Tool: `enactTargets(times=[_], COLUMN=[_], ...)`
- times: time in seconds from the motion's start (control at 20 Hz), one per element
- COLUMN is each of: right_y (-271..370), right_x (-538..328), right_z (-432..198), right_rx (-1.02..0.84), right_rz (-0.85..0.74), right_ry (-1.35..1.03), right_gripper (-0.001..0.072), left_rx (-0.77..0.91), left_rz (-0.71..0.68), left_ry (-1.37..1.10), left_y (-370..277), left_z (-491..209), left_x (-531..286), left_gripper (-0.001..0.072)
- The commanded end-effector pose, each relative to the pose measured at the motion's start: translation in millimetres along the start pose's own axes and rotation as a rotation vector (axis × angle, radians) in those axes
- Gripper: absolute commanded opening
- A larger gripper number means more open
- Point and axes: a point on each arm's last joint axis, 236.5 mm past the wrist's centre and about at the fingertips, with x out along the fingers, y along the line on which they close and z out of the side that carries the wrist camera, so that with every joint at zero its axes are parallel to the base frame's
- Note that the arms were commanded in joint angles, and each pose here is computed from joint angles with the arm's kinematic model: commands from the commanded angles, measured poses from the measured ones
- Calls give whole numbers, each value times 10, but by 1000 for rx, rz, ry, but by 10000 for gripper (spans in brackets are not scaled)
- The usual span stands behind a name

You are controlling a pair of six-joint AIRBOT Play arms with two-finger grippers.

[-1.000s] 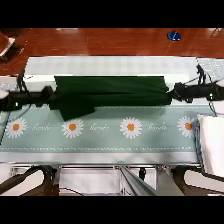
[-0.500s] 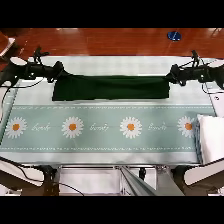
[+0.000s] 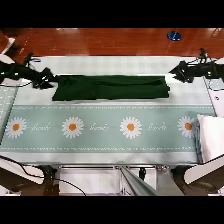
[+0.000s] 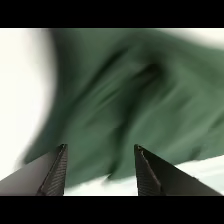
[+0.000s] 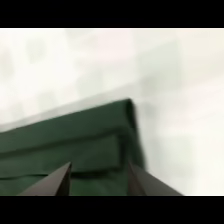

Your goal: Fold the shirts.

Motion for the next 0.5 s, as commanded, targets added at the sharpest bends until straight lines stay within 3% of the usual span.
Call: enactTargets(times=[0.0,0.2,0.45], right_y=[-530,-423,16], right_x=[-158,242,628], right_z=[-226,-526,-784], right_rx=[80,131,62], right_rz=[-135,-77,-31], right_ry=[84,183,252], right_gripper=[406,406,404], left_rx=[-32,57,194], left_rz=[90,-42,-90], left_ry=[-34,-287,-232], left_y=[315,-346,-951], left_z=[-261,-486,-1010], left_x=[-344,-283,-45], left_gripper=[506,506,506])
